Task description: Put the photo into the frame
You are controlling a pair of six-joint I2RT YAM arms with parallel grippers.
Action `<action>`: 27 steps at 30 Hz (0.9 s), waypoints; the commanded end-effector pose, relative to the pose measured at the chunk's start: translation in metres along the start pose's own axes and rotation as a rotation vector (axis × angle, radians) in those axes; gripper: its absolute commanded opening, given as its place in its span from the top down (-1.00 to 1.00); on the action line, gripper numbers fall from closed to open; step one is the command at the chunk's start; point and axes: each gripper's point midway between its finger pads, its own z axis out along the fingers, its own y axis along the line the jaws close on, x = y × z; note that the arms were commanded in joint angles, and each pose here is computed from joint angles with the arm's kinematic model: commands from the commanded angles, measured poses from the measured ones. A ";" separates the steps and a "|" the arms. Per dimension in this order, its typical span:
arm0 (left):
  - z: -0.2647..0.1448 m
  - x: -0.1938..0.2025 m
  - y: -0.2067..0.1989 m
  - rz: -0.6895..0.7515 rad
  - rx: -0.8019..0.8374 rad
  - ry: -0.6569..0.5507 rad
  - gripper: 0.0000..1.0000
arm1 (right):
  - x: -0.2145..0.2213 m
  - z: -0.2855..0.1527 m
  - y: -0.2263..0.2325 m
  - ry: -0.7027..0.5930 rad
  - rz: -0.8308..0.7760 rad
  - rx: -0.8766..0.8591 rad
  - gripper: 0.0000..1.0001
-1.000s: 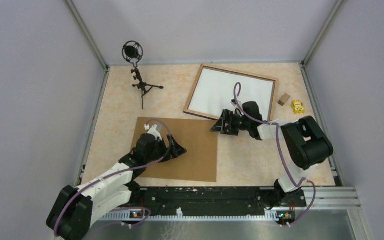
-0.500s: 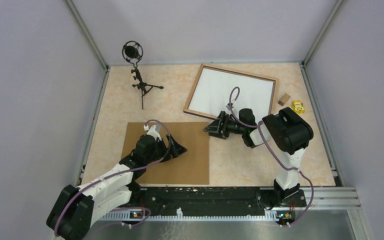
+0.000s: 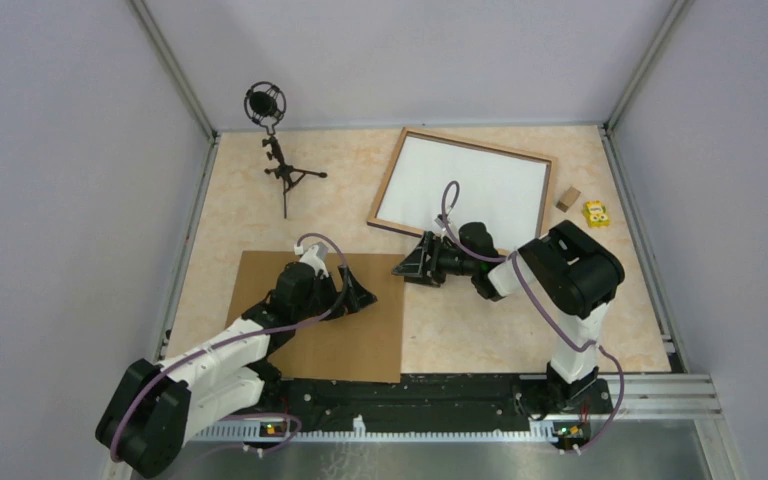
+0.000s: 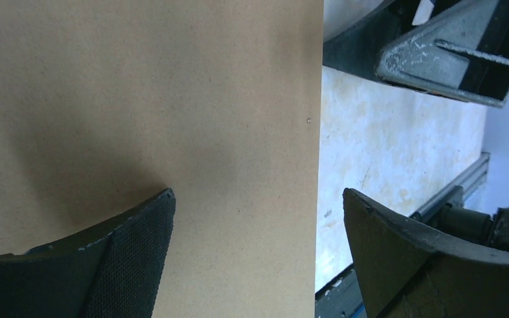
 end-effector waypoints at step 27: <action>-0.002 0.016 0.048 -0.210 -0.303 0.046 -0.92 | -0.023 0.029 0.078 -0.112 0.029 -0.128 -0.38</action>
